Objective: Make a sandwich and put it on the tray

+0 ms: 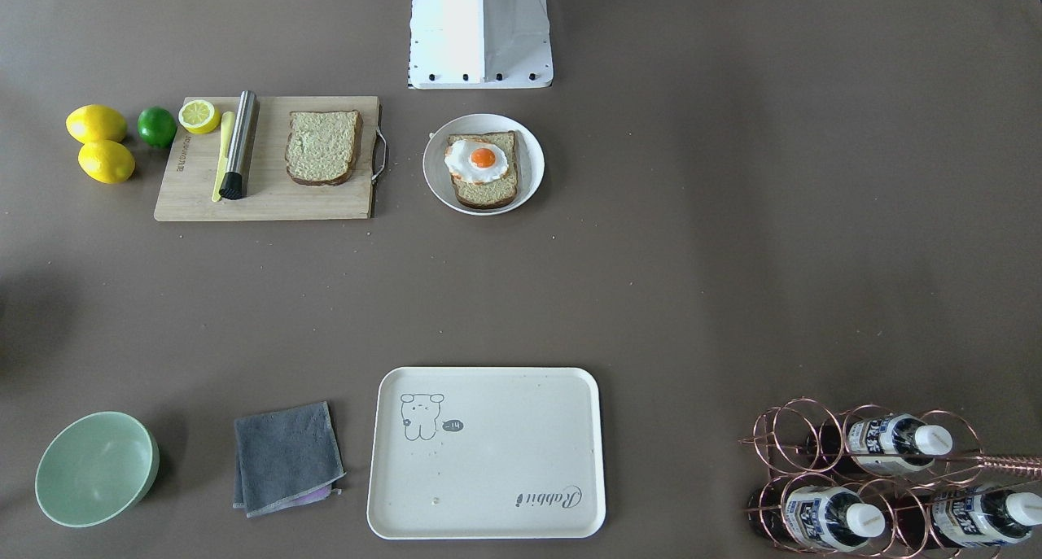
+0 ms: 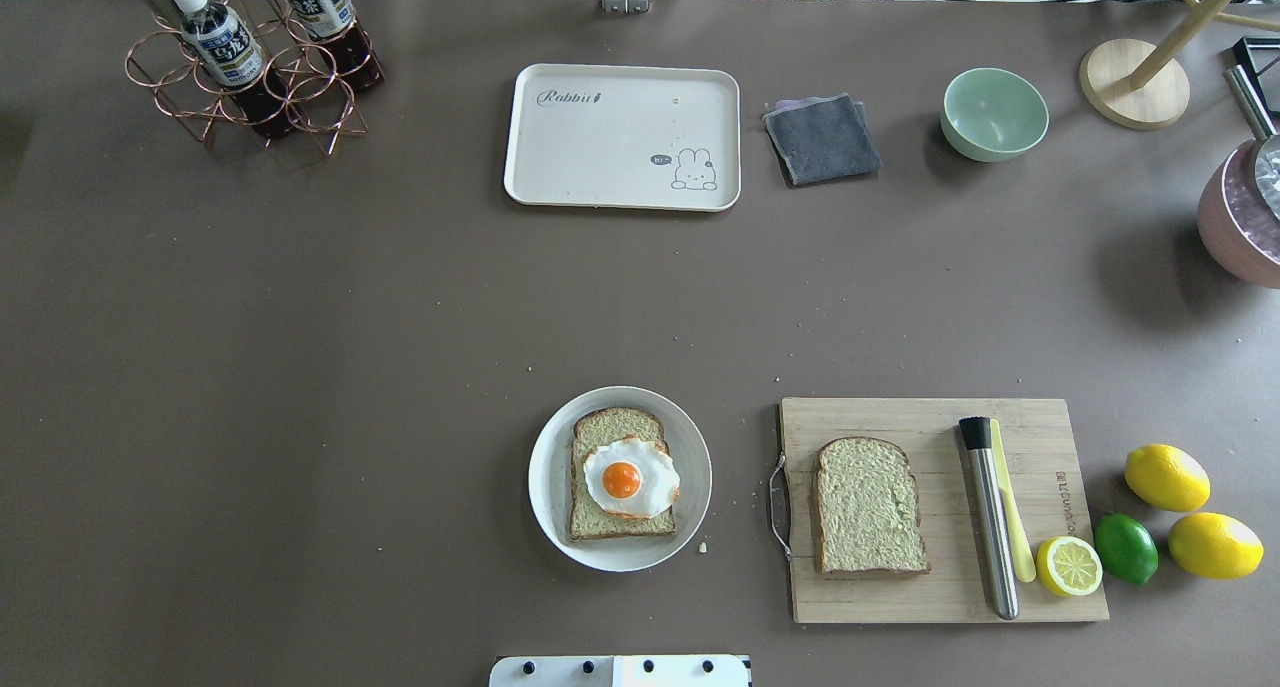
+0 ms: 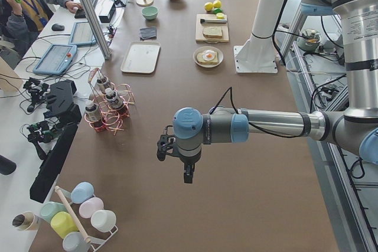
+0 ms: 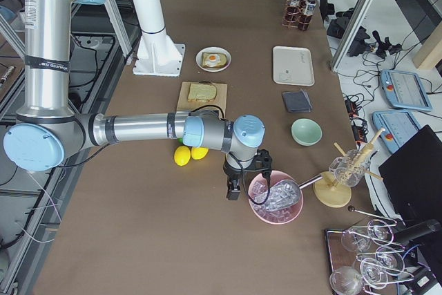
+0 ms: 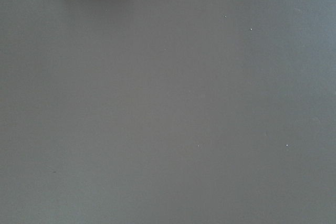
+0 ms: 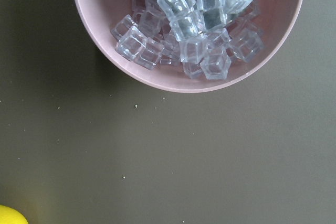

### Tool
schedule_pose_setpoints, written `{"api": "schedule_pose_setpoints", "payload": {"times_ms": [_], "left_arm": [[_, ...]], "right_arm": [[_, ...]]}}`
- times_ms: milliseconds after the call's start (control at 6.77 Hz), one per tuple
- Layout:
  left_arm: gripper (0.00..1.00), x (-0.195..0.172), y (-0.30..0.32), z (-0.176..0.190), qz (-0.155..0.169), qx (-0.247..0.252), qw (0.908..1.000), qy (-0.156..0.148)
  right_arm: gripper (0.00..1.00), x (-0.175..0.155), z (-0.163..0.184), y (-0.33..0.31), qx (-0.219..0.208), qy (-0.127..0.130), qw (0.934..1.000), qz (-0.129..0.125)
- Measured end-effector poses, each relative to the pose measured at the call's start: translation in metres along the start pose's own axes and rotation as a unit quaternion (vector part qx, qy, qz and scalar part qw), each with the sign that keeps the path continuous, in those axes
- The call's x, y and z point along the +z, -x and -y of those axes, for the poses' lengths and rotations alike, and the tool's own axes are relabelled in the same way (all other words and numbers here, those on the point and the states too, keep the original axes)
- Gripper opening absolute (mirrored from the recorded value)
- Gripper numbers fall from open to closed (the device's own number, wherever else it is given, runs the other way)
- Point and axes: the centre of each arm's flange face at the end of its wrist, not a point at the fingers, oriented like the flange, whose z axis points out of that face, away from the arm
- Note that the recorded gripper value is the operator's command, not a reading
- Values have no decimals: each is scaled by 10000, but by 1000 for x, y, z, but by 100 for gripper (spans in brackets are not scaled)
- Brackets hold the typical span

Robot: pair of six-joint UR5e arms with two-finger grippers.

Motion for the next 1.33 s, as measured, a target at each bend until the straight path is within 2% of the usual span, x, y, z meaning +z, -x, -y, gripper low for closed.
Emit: {"api": "schedule_pose_setpoints", "payload": {"times_ms": [443,886,1329], "left_arm": [[98,2,3,-1,53,130,9999,-80],[98,7,8,-8,164,341,9993,-26],[98,7,8,-10,174,359,9992,-21]], "right_arm": [[100,-5,1,1,-28,-56,10000,-21],[100,-12,2,0,-26,-147,9999,-1],[100,-9,-6,-2,-30,-130,9999,6]]}}
